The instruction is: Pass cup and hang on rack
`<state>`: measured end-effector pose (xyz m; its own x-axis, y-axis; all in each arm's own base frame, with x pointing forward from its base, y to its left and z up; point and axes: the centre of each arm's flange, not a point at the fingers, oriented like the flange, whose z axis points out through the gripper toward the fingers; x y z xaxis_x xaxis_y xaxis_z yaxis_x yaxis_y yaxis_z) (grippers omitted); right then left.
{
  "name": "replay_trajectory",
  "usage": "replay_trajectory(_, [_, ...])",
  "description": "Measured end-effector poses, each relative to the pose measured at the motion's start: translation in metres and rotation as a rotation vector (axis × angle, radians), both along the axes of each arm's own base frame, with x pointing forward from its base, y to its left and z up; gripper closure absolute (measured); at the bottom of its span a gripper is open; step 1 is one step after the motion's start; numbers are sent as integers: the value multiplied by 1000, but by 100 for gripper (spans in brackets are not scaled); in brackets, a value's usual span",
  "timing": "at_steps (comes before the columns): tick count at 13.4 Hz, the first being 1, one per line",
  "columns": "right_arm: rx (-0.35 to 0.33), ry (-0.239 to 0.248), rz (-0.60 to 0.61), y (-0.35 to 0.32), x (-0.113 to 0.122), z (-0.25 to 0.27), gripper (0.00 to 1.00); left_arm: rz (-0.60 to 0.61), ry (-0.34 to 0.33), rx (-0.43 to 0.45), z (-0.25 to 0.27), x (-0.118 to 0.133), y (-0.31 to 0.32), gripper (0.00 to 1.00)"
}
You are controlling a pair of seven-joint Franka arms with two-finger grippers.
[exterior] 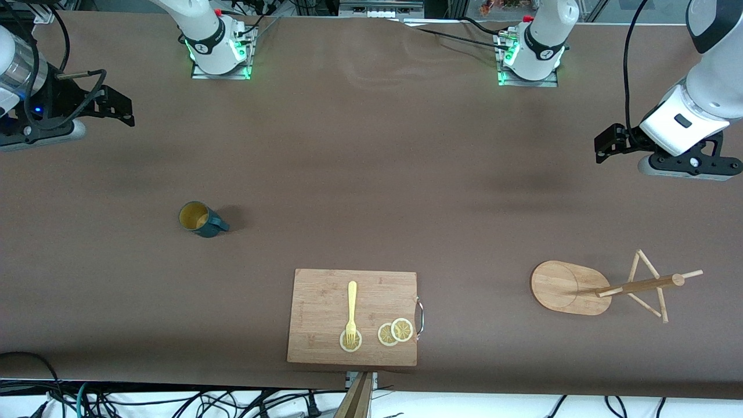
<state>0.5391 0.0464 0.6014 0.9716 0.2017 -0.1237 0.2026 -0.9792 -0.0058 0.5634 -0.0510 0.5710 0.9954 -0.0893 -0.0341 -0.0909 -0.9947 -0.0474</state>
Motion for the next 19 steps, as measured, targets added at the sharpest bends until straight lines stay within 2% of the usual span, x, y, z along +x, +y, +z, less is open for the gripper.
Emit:
replay_trajectory(6, [-3,18,-3,-2,1,-16,0,1,14,1,-1,-1,0,0])
replay_trajectory(9, [-8,-4,-13,-8,7,-38,0,1,14,1,-1,-1,0,0])
replay_trajectory(12, [-17,-23,-45,-26,21,-110,0,2,14,2,-1,-1,1,0])
replay_trajectory(16, [-57,-7,-60,-33,49,-209,0,1,14,2,-1,-1,1,0])
replay_trajectory(19, [-78,-3,-58,-34,62,-253,0,1,14,1,-1,-1,1,0])
